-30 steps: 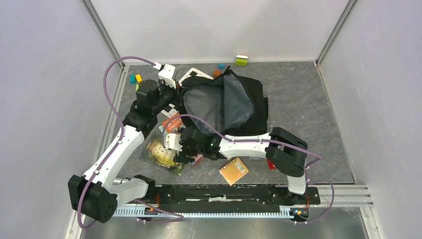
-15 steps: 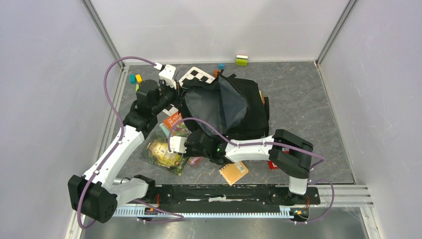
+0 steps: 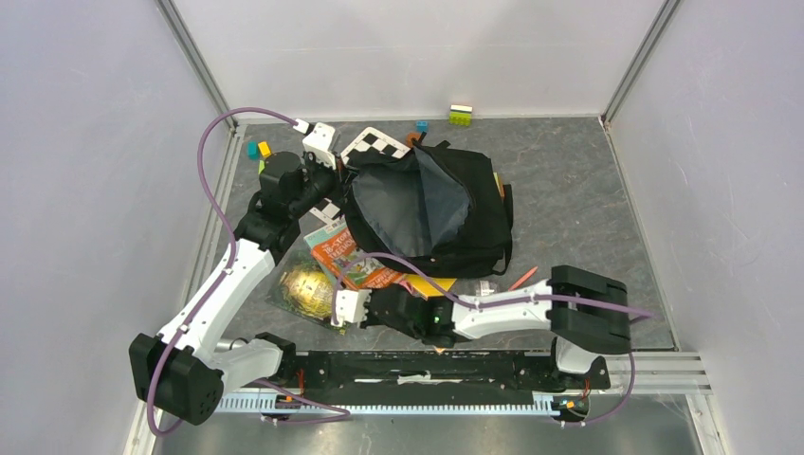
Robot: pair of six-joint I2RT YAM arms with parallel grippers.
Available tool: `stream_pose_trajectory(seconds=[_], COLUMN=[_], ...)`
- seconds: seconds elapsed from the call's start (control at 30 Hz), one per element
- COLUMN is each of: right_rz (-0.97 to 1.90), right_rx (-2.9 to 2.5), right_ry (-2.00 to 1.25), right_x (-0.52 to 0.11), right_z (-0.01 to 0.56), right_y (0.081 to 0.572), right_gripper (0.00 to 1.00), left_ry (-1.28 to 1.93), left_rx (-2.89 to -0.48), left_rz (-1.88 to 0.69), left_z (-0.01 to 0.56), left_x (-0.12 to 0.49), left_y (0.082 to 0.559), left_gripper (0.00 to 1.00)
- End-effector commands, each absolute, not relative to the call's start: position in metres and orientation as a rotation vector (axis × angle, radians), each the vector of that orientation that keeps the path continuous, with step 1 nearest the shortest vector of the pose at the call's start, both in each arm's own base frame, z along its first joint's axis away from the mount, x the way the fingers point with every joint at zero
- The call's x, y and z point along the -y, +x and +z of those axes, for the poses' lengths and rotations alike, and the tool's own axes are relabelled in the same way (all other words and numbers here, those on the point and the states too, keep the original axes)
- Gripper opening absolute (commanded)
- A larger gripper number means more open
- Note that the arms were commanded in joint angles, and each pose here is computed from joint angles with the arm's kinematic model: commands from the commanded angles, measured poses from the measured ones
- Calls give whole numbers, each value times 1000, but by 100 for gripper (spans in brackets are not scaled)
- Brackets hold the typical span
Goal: Pack the student bag
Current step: Pick up the book from the center of the board.
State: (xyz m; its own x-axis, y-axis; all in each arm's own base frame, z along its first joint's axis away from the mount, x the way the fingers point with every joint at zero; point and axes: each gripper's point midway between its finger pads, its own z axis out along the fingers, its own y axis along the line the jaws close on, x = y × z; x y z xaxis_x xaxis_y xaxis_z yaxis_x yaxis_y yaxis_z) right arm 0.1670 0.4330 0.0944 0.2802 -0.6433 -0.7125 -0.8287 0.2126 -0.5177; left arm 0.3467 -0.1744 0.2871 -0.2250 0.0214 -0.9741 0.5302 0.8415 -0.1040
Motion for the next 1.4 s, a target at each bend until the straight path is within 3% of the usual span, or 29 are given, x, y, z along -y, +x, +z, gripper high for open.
stream_pose_trajectory(seconds=[0.0,0.3,0.83,1.37], right_rz=[289,306,423,408], right_rx=[-1451,-1428,-1359,-1352], right_ry=[-1305,-1014,-938,-561], right_x=[-423,-400,-387,-290], right_z=[132,205,267,367], right_y=[146,159,143,159], right_gripper=[0,0,0,0], left_ry=[411,410,400,357], left_rx=[-1621,-1624,-1636,-1670], left_rz=[-530,-534,-522,-479], left_z=[333,332,330,327], left_x=[178,178,176,169], left_y=[342,342,344,351], left_gripper=[2,2,2,2])
